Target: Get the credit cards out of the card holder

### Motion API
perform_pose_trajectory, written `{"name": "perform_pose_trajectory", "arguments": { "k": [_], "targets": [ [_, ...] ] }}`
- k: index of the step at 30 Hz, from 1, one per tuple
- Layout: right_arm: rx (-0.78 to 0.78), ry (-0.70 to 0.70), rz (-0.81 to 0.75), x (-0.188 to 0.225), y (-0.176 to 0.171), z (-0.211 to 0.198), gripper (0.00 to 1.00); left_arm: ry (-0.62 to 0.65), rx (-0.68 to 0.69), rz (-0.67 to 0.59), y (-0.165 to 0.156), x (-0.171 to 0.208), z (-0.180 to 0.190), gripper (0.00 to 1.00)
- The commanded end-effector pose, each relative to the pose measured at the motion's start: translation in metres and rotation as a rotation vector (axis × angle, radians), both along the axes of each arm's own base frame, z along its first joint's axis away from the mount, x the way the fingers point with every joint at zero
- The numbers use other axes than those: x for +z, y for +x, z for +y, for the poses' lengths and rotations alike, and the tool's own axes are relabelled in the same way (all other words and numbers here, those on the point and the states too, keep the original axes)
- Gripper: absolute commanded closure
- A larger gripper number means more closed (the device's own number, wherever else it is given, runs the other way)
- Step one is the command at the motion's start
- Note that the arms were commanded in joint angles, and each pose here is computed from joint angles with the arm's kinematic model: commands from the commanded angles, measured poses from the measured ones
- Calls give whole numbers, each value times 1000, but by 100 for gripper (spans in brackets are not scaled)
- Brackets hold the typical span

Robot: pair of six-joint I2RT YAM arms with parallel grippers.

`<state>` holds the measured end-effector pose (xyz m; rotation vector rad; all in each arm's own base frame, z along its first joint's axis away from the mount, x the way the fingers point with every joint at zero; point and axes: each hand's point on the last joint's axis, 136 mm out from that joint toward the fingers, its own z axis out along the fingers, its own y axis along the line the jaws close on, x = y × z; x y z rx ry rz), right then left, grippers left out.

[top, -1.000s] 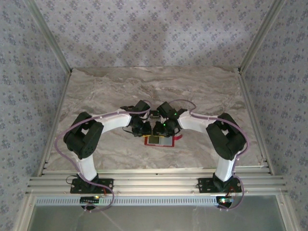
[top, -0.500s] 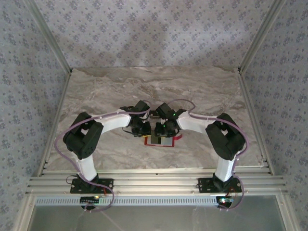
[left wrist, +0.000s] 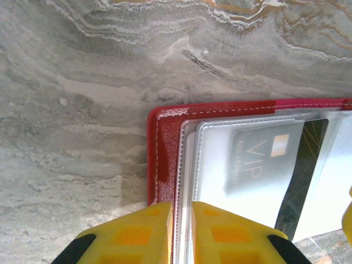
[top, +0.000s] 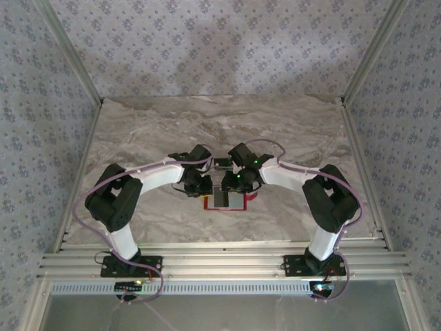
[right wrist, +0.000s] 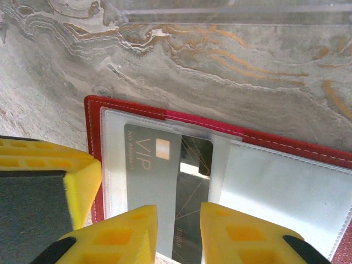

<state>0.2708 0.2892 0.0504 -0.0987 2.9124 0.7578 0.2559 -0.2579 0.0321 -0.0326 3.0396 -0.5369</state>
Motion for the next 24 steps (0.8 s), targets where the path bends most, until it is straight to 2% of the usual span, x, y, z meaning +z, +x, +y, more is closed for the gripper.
{"name": "perform_pose_trajectory", "arguments": {
  "k": [1, 14, 24],
  "targets": [
    [31, 49, 24, 0, -6, 1, 72, -13, -1, -27, 5, 19, -1, 83],
    [47, 45, 42, -13, -6, -1, 77, -20, -37, 5, -2, 7, -15, 83],
    [39, -6, 62, -25, -8, -7, 76, 114, -63, 45, -9, -15, 3, 83]
  ]
}}
